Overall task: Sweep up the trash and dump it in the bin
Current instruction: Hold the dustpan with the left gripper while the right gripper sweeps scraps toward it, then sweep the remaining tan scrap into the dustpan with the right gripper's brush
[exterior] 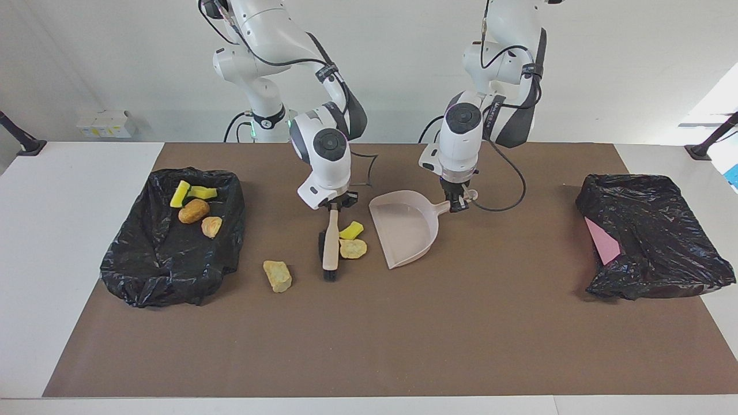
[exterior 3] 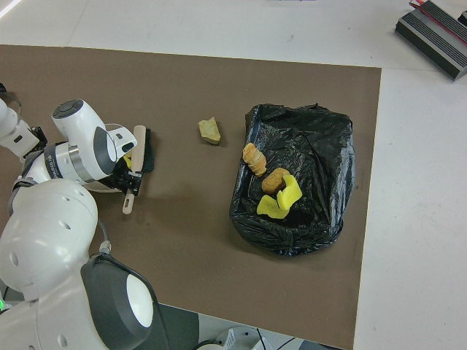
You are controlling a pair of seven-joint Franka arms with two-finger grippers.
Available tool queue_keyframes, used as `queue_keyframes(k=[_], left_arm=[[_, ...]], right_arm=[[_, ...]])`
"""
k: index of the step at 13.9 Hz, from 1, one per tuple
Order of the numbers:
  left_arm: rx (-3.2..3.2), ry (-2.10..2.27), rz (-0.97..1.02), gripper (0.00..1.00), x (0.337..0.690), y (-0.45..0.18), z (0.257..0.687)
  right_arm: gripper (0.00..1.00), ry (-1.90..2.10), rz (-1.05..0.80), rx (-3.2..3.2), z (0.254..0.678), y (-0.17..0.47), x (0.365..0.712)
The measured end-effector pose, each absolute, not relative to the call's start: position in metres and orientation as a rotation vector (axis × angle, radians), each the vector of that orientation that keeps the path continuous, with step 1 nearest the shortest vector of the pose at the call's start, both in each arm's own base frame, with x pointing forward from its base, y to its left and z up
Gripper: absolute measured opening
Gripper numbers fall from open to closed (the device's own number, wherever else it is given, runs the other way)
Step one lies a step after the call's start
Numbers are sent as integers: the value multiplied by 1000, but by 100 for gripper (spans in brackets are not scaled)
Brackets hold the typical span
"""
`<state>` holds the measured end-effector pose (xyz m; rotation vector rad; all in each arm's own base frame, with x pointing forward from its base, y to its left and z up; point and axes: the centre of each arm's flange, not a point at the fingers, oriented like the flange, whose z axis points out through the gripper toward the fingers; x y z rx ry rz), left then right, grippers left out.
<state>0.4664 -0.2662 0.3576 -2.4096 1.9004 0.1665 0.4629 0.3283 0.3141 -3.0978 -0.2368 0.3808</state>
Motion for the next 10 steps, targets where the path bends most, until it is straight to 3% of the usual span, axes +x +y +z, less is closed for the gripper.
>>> queue_keyframes(k=[5,10], left_arm=[[-2417,1895,143,31,466,-267,359],[-2479,1846,105,31,474,-255,358]], right_arm=[[26,-255,379,-3084,348,386,438],[26,-125,333,-3160,392,330,497]])
